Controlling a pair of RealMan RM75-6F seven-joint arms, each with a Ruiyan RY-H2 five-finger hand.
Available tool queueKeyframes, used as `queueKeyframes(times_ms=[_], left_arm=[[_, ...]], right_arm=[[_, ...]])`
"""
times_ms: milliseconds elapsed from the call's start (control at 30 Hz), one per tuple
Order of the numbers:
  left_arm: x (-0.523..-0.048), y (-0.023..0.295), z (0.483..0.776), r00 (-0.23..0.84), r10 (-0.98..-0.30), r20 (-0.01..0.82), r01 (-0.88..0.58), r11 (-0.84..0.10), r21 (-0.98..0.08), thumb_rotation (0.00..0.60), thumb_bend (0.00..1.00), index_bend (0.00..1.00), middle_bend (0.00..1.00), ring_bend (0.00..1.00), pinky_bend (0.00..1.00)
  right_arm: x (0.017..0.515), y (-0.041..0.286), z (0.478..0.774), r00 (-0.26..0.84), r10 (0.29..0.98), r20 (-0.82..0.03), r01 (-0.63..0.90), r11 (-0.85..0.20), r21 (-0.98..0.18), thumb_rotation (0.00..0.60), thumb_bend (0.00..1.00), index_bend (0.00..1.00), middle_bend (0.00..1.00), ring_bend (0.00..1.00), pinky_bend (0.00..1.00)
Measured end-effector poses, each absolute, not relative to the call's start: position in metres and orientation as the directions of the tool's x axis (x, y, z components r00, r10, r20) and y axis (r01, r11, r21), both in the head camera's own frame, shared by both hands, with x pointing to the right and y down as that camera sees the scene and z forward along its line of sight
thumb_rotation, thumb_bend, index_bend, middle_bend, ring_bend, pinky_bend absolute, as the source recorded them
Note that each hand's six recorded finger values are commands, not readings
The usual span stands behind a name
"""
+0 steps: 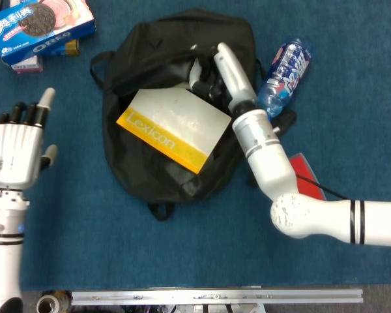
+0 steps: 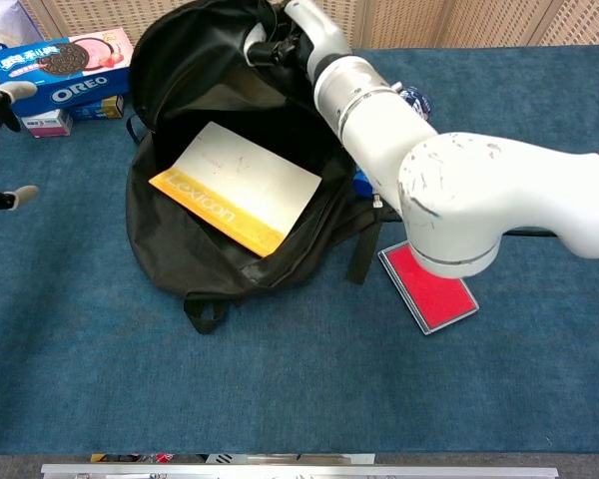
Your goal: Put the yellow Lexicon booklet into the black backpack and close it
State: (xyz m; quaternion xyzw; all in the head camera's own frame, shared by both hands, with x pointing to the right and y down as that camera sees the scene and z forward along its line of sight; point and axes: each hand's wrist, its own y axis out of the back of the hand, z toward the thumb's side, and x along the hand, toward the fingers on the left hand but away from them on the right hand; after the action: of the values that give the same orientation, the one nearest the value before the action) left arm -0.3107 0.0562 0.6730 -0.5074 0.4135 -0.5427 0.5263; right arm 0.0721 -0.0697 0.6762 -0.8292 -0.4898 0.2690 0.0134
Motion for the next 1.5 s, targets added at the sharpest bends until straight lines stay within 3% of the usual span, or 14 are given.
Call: queueKeyframes(times_ms=[167,267,467,667,767,1100,1233,1400,1500], left_arm=[[-0.329,0.057,0.665,0.019,-0.989,0.147,0.142,-0.142,-0.98,0.6,0.14,0.12,0.35,0.29,0.51],[-0.334,0.058,0.664,0.006,-0.988,0.152,0.134,-0.15,-0.98,0.6,0.14,0.12,0.35,0.29,0.51],[-0.338,0.059,0.664,-0.007,-0.988,0.156,0.124,-0.156,-0.98,0.6,0.14,0.12,0.35,0.29,0.5],[-0.341,0.058,0.66,-0.015,-0.988,0.151,0.12,-0.152,-0.981,0.6,0.14,0.12,0.34,0.28,0.49],[-0.342,0.056,0.659,-0.02,-0.988,0.151,0.118,-0.153,-0.981,0.6,0.14,0.12,0.34,0.28,0.48],[-0.338,0.052,0.658,-0.016,-0.988,0.152,0.113,-0.153,-0.982,0.6,0.14,0.12,0.33,0.28,0.48],[-0.339,0.05,0.654,-0.02,-0.99,0.138,0.109,-0.14,-0.984,0.6,0.14,0.12,0.33,0.28,0.48],[-0.344,0.048,0.649,-0.027,-0.991,0.128,0.104,-0.13,-0.986,0.6,0.14,0.13,0.33,0.28,0.48],[-0.347,0.047,0.646,-0.029,-0.992,0.125,0.098,-0.128,-0.987,0.6,0.14,0.15,0.33,0.28,0.48]], right_arm=[[0.064,-0.051,0.686,0.461,0.758,-0.462,0.715,-0.625,-0.312,0.6,0.63,0.55,0.49,0.46,0.58],[0.059,-0.038,0.694,0.507,0.71,-0.489,0.647,-0.689,-0.328,0.6,0.46,0.46,0.43,0.39,0.51],[0.051,-0.013,0.709,0.574,0.605,-0.551,0.516,-0.79,-0.331,0.6,0.24,0.29,0.32,0.26,0.38],[0.048,-0.003,0.709,0.612,0.541,-0.577,0.428,-0.84,-0.334,0.6,0.1,0.02,0.18,0.11,0.2],[0.051,-0.003,0.704,0.621,0.527,-0.58,0.408,-0.849,-0.335,0.6,0.03,0.0,0.12,0.06,0.13],[0.06,-0.007,0.68,0.664,0.514,-0.542,0.382,-0.857,-0.346,0.6,0.0,0.0,0.07,0.02,0.11],[0.066,-0.012,0.678,0.654,0.54,-0.529,0.397,-0.841,-0.367,0.6,0.0,0.0,0.07,0.02,0.11],[0.086,-0.03,0.675,0.609,0.614,-0.503,0.427,-0.787,-0.445,0.6,0.01,0.0,0.16,0.04,0.12],[0.109,-0.043,0.672,0.56,0.678,-0.477,0.451,-0.732,-0.511,0.6,0.13,0.09,0.24,0.1,0.17]])
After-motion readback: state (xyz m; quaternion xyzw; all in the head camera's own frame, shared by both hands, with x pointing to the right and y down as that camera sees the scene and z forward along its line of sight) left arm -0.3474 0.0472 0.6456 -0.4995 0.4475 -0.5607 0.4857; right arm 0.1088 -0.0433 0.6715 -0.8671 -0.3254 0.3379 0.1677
